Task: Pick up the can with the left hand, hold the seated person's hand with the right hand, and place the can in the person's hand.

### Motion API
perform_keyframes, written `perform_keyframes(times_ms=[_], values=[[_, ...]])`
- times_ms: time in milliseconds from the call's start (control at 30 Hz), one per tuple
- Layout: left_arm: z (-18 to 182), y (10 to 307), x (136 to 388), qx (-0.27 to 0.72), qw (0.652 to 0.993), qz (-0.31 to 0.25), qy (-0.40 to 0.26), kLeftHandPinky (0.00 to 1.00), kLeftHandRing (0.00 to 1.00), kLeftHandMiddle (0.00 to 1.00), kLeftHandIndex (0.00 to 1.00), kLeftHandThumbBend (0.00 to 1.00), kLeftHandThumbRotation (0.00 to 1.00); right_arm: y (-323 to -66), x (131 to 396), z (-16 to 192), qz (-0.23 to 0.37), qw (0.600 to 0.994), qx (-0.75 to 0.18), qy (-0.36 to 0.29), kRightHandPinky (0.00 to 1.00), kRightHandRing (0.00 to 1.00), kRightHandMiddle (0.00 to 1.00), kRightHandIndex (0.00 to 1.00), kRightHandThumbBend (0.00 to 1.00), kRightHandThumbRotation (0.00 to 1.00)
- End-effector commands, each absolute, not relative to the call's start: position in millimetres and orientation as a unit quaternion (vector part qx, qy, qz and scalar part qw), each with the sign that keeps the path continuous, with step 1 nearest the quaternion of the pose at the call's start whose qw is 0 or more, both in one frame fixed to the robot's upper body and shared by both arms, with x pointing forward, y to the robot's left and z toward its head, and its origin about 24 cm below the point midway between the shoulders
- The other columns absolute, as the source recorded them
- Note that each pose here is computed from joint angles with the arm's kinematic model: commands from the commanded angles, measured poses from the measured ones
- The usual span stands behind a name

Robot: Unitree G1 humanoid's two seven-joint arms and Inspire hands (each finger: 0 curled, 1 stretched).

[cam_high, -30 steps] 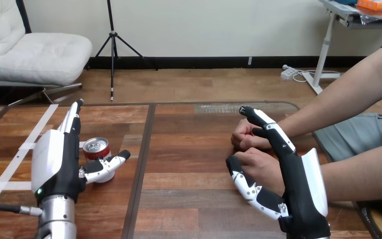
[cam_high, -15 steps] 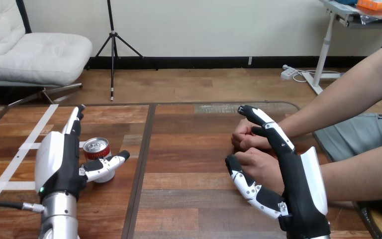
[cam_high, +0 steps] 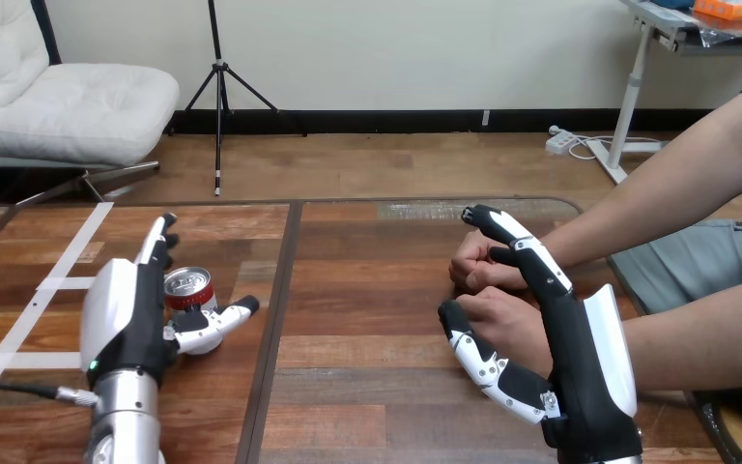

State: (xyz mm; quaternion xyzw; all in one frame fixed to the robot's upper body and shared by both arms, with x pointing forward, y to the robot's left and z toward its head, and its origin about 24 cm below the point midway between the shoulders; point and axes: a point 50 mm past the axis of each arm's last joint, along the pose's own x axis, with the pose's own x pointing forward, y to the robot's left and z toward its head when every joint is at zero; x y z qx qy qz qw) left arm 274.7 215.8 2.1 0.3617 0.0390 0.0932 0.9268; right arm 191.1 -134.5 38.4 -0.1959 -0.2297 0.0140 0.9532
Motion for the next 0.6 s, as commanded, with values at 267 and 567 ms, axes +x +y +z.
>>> perform_keyframes(times_ms=[267, 567], values=[[19.1, 215.5, 297.5, 0.377, 0.922, 0.091, 0.017, 0.78, 0.89, 0.93, 0.95, 0.83, 0.26, -134.5, 203.1, 55.5, 0.005, 0.941, -0.202, -0.271, 0.80, 0.85, 0.87, 0.82, 0.38, 0.01], [17.0, 215.1, 299.5, 0.380, 0.920, 0.091, 0.022, 0.79, 0.90, 0.95, 0.95, 0.83, 0.25, -135.3, 202.9, 56.0, 0.005, 0.941, -0.203, -0.271, 0.80, 0.85, 0.87, 0.82, 0.38, 0.02]])
